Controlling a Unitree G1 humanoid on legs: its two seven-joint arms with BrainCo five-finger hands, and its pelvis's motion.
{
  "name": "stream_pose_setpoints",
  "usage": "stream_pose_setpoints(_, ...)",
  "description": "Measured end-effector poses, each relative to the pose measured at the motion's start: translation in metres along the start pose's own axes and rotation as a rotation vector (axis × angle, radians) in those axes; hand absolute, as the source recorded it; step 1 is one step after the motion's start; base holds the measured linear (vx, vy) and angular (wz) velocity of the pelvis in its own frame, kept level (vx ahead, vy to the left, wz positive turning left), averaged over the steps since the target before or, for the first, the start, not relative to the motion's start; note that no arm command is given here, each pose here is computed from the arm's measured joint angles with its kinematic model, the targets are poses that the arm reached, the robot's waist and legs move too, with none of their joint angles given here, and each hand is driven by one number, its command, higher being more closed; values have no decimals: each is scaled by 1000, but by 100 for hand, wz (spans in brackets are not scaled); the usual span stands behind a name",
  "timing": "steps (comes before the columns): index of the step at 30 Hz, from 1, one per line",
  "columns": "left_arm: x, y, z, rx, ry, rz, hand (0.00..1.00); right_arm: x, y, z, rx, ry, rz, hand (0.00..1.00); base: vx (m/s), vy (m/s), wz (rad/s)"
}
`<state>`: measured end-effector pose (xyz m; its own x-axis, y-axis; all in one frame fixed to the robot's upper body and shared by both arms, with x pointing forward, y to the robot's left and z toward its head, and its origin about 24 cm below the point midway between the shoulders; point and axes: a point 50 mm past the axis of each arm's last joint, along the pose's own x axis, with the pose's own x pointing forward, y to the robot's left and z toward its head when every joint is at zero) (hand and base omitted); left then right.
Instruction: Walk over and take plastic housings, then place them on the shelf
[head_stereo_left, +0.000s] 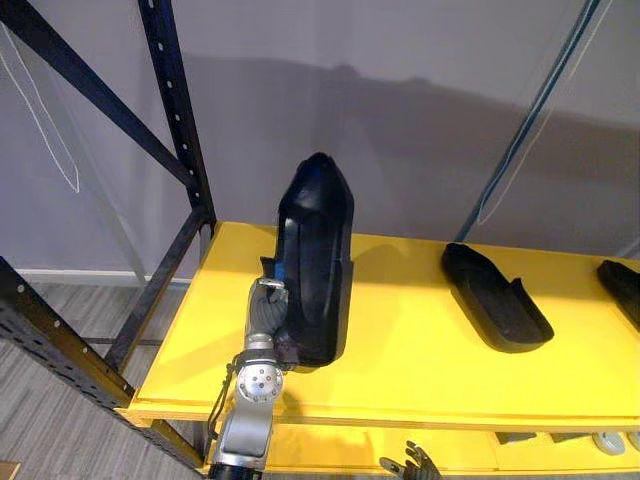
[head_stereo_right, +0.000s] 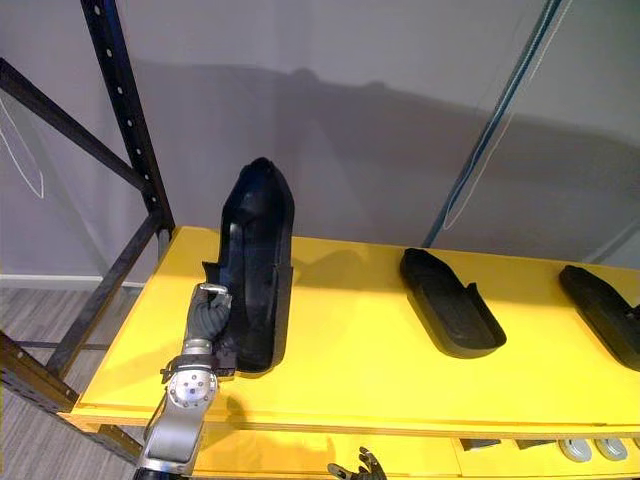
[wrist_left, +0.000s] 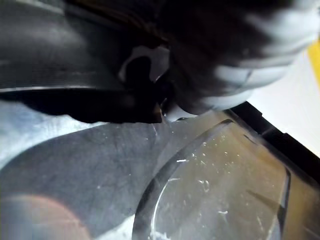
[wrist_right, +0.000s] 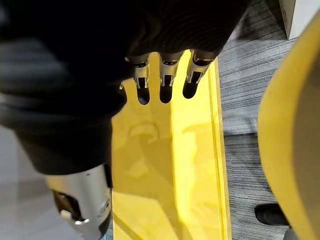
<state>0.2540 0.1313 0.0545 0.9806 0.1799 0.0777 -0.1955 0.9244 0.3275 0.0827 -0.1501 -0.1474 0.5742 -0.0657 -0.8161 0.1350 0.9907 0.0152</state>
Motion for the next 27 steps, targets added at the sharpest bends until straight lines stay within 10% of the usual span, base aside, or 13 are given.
stream_pose_setpoints(18, 18, 1, -50, 53, 285, 24, 100, 7, -5, 5, 11, 16, -9, 0, -38, -17, -6)
stream_pose_setpoints(19, 21, -1, -51, 54, 293, 21, 0, 7, -6, 5, 16, 24, -11, 0, 11, 24, 5)
stream_pose_setpoints(27, 26, -3, -55, 60, 316, 16, 0, 12, -5, 10, 10, 20, -3, 0, -29, 0, -1)
